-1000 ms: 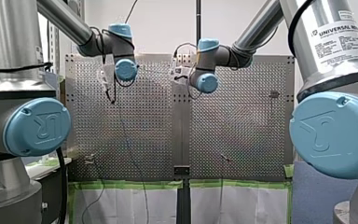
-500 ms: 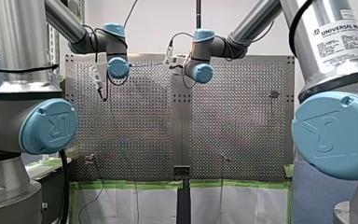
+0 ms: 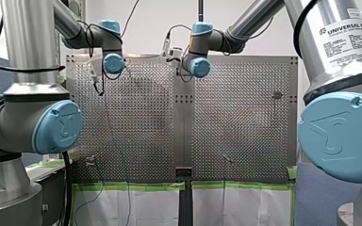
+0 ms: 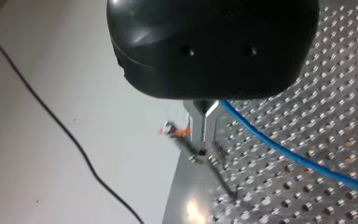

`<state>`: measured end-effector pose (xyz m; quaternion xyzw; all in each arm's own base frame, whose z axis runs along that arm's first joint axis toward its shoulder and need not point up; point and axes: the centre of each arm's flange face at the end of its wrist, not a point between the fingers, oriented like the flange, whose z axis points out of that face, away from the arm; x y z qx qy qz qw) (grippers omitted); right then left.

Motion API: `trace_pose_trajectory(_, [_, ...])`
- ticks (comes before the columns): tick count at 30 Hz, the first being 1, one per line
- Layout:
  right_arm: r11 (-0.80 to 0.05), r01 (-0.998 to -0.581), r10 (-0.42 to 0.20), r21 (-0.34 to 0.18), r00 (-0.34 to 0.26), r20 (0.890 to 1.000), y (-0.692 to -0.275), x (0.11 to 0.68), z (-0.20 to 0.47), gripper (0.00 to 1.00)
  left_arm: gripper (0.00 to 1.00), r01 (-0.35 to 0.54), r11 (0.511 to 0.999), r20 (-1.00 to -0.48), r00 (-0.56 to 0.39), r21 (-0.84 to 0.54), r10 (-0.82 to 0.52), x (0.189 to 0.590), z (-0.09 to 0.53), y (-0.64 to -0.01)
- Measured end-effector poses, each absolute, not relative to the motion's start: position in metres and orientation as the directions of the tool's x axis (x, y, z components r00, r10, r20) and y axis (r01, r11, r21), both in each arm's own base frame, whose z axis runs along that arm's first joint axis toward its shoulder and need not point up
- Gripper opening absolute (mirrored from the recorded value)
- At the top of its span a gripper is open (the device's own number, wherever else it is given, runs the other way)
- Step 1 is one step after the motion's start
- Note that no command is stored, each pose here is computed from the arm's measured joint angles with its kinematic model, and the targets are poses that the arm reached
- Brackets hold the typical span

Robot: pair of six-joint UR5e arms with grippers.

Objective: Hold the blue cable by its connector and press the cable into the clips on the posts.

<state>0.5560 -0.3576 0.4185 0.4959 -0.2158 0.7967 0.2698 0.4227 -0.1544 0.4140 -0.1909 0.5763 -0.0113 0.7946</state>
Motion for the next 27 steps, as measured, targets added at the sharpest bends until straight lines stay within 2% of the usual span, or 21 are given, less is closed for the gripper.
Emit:
trace_pose_trajectory(14, [-0.777, -0.624, 0.193, -0.083, -0.362, 0.912, -0.363, 0.587, 0.41, 0.0, 0.0, -0.183, 0.926, -0.896, 0.37, -0.329, -0.245, 0.452, 0.428, -0.111])
trace_pose_trajectory(27, [-0.776, -0.624, 0.192, -0.096, -0.379, 0.905, -0.371, 0.59, 0.418, 0.0, 0.0, -0.245, 0.918, -0.908, 0.364, -0.31, -0.21, 0.481, 0.418, -0.062])
